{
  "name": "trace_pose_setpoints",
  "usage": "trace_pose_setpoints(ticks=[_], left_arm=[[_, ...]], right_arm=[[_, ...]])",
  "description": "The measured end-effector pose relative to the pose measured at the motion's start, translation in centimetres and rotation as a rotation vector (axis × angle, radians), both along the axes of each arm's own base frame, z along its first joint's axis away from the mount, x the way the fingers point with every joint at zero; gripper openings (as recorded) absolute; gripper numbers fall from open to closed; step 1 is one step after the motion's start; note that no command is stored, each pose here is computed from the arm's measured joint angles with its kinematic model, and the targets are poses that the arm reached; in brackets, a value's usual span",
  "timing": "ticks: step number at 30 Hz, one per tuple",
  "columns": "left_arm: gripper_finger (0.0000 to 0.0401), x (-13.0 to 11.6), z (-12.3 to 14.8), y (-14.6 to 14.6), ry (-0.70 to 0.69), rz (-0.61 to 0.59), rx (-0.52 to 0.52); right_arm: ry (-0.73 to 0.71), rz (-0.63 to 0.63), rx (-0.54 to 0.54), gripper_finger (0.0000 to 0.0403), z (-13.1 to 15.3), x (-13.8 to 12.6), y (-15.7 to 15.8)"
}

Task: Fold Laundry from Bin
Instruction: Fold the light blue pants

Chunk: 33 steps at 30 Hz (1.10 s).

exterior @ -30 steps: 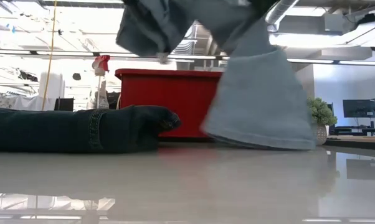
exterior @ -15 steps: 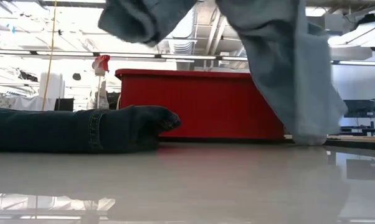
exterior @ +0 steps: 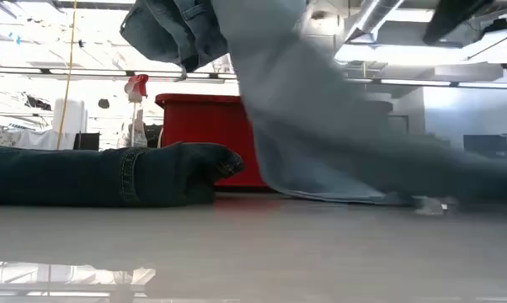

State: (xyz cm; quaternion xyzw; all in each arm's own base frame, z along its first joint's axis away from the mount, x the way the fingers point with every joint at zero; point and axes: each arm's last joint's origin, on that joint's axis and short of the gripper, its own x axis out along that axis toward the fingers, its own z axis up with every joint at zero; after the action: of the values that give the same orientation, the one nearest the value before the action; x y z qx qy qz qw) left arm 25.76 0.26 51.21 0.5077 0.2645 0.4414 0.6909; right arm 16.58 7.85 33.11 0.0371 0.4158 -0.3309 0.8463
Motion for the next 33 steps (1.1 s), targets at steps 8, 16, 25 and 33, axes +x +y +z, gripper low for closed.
trace_pose_setpoints(ticks=[8, 16, 25, 33], left_arm=[[0.0015, -0.2, 1.4, -1.7, -0.127, -0.147, 0.034], [0.0015, -0.7, 2.2, -2.7, -0.207, -0.175, 0.036], [0.0015, -0.8, 2.1, -2.7, -0.182, -0.103, 0.019], [0.0015, -0.8, 2.1, -2.7, -0.185, -0.109, 0.021]], right_arm=[[-0.25, 0.051, -0.23, 0.0156, 0.7, 2.3, 0.2], [-0.359, 0.384, -0.126, 0.0157, -3.7, 8.8, -2.6], [-0.231, 0.468, -0.155, 0.0157, -5.3, 9.4, -4.1], [-0.045, 0.42, -0.154, 0.0157, -8.4, 11.1, -6.9]])
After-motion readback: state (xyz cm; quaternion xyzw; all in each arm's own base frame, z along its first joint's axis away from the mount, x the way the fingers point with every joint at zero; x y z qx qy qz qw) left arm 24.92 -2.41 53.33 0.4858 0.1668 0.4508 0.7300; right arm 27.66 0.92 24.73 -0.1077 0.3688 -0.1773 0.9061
